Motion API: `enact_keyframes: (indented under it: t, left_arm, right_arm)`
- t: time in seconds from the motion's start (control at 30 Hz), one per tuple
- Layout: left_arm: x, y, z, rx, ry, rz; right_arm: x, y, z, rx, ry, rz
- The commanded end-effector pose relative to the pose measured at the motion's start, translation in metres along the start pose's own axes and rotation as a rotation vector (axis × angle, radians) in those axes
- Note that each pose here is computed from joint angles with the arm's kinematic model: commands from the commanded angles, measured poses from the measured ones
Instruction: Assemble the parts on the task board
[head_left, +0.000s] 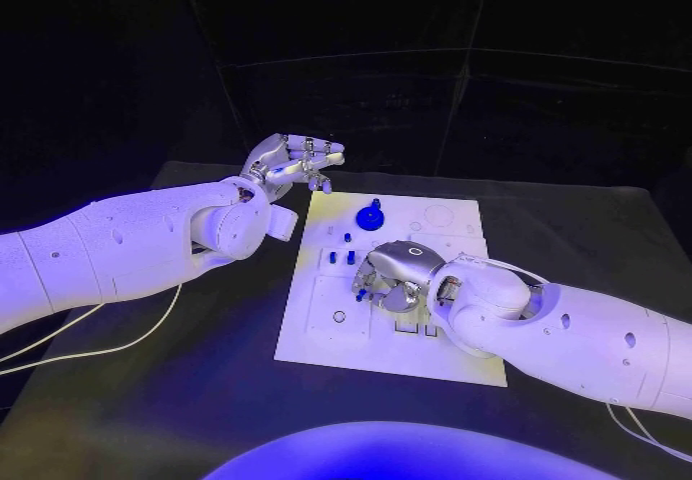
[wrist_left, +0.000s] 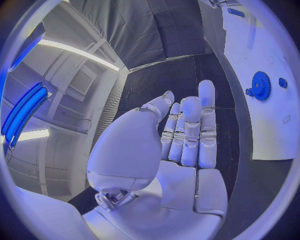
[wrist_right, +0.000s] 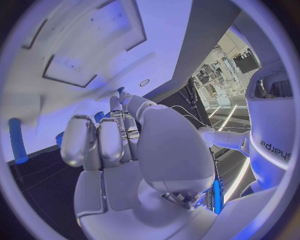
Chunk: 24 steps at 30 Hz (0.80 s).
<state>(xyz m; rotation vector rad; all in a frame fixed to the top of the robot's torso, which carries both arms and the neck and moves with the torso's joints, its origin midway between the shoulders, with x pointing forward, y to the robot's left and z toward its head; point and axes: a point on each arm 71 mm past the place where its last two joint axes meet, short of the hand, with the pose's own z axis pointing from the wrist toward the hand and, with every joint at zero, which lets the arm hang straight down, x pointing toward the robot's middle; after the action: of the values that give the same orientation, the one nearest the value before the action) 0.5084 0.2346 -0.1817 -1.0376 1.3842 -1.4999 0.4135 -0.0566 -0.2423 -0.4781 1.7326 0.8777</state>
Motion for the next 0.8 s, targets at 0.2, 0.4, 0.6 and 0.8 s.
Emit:
enact_keyframes:
  t: [0.2,0.4,0.6,0.8]
  left_arm:
    - [0.0011,-0.0012,0.0001,0.002,0.013,-0.009]
    - [0.001,-0.0012,-0.0001,0.0,0.014,-0.01]
    - [0.0008,-0.0014,-0.0005,-0.002,0.015,-0.01]
    - [0.001,-0.0015,-0.0009,-0.005,0.019,-0.012]
  right_arm:
    - [0.0023,0.001,0.0021,0.004,0.023,-0.019]
    - [0.0066,0.0019,0.0032,0.014,0.043,-0.039]
    - [0.01,0.0025,0.0034,0.013,0.056,-0.041]
    - [0.0098,0.0018,0.004,0.012,0.04,-0.022]
